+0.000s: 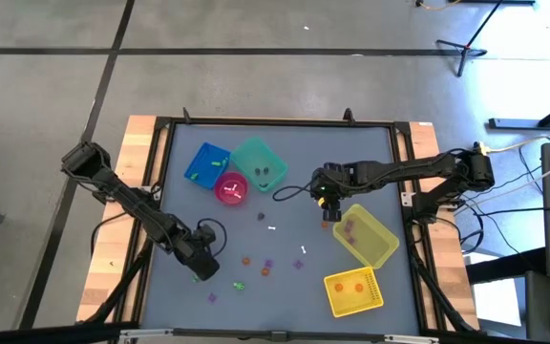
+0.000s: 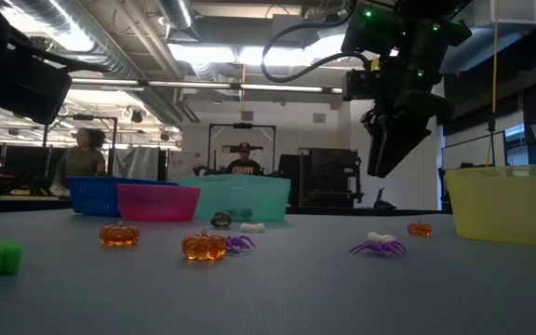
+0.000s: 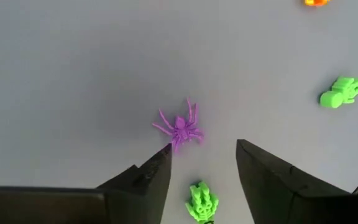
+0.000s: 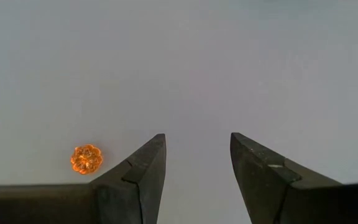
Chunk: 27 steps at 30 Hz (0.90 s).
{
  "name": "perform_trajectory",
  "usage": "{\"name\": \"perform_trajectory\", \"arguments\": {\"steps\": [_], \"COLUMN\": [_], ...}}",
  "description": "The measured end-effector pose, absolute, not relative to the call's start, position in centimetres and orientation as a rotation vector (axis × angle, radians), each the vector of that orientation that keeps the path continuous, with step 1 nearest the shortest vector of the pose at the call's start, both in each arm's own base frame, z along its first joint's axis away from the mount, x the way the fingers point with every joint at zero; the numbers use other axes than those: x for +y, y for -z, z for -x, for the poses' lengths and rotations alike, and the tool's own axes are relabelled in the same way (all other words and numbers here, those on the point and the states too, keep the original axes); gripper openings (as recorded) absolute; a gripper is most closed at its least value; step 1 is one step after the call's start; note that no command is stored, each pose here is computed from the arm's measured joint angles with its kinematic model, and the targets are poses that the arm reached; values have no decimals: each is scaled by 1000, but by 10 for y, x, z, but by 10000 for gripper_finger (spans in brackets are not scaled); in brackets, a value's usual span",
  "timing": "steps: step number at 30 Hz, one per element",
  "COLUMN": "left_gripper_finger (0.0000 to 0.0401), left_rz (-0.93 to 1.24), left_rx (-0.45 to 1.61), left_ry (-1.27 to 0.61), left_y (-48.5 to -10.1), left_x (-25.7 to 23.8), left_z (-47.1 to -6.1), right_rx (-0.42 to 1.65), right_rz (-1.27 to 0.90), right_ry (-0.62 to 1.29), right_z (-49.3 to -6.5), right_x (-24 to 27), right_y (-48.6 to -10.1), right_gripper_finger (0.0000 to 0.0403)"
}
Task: Sort Halloween decoration
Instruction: Put the purple spider toy into the yellow bin
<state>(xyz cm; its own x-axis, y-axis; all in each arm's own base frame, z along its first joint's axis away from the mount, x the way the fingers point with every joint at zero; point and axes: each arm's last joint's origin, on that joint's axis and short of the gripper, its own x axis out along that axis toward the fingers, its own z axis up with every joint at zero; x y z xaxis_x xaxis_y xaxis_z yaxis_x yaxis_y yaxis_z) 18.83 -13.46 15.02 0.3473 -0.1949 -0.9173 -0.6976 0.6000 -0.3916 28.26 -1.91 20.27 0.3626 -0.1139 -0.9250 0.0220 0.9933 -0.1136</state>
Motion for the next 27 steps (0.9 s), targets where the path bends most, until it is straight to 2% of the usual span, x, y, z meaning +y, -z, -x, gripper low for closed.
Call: {"name": "perform_trajectory", "arguments": {"steps": [12,27], "left_gripper_finger": [169,169], "left_rz": [901,886], "left_rx": [1157,1239], "left_ry": [-409,-467], "left_y": [-151,-131], "left_x": [-134,-138], "left_z": [-190,-194], "right_rx": [1197,1195], "right_rz": [87,87], "right_ry": [88,88], "right_z": [-283,-283], "right_x": [-19,-19], "right_y": [-203,-203], "right_gripper_finger": [179,179]}}
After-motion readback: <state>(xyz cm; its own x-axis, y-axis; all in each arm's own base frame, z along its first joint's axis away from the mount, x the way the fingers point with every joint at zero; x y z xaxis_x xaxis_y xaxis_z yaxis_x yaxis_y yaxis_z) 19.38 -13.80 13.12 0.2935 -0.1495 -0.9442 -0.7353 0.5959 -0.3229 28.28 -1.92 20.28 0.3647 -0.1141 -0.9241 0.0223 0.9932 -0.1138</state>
